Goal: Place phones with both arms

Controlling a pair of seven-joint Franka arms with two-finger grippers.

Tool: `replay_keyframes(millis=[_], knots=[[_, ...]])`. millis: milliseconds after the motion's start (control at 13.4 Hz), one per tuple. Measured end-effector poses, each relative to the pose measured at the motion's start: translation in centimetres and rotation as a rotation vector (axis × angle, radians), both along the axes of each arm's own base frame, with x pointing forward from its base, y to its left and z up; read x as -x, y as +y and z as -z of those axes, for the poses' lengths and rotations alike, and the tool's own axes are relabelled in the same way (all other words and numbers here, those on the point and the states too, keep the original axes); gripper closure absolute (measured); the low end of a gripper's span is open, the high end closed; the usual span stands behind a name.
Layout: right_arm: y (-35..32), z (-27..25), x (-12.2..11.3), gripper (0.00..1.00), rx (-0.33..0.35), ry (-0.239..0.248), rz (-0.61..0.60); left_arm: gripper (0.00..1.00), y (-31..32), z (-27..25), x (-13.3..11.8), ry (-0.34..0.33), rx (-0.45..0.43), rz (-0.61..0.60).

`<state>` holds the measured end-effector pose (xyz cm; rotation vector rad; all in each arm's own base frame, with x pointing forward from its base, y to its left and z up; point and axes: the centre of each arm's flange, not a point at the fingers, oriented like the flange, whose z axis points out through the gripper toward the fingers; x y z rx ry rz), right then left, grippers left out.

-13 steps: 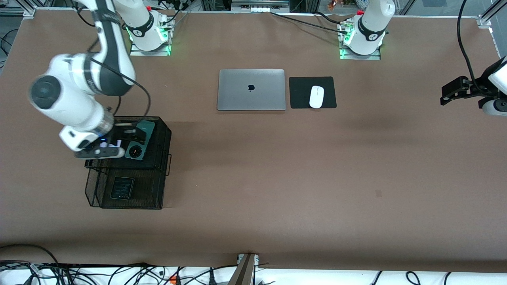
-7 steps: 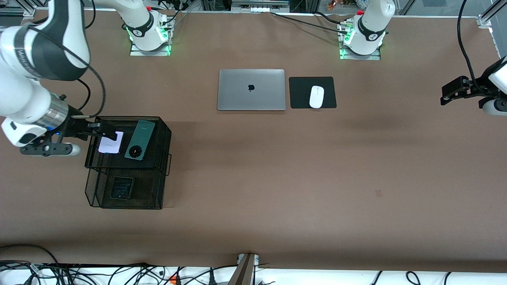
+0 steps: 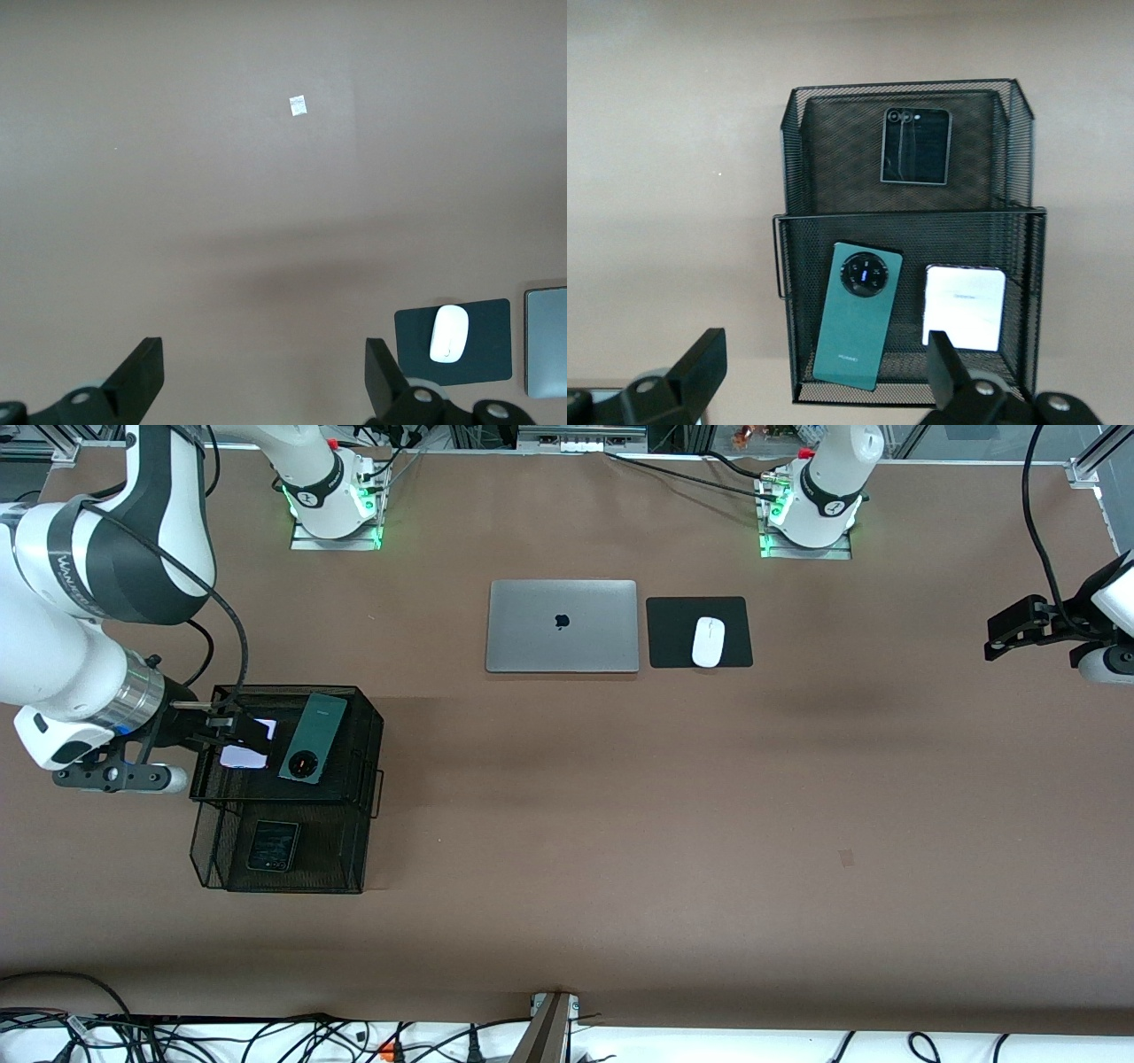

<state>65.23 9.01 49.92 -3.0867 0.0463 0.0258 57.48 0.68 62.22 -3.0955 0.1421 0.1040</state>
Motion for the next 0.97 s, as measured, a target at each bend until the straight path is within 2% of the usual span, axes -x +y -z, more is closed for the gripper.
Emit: replay_keyframes(millis=[224,524,748,973], knots=[[0.6,0.8,-1.0,0.0,0.098,0.009,-0.063,0.0,0.0,0.0,0.0,0.0,0.0,0.0],[-2.6,-1.3,-1.1,0.0,0.058,-0.015,-0.02,0.0,0.0,0.0,0.0,-0.001,0.0,0.0],[-4.8,-0.8,0.4,0.0,0.051,-0.038,0.011,0.0,0.0,0.0,0.0,-0.001,0.0,0.0],[-4.6,-0.4,1.9,0.0,0.034,-0.039,0.028,0.0,0.0,0.0,0.0,-0.001,0.0,0.0]])
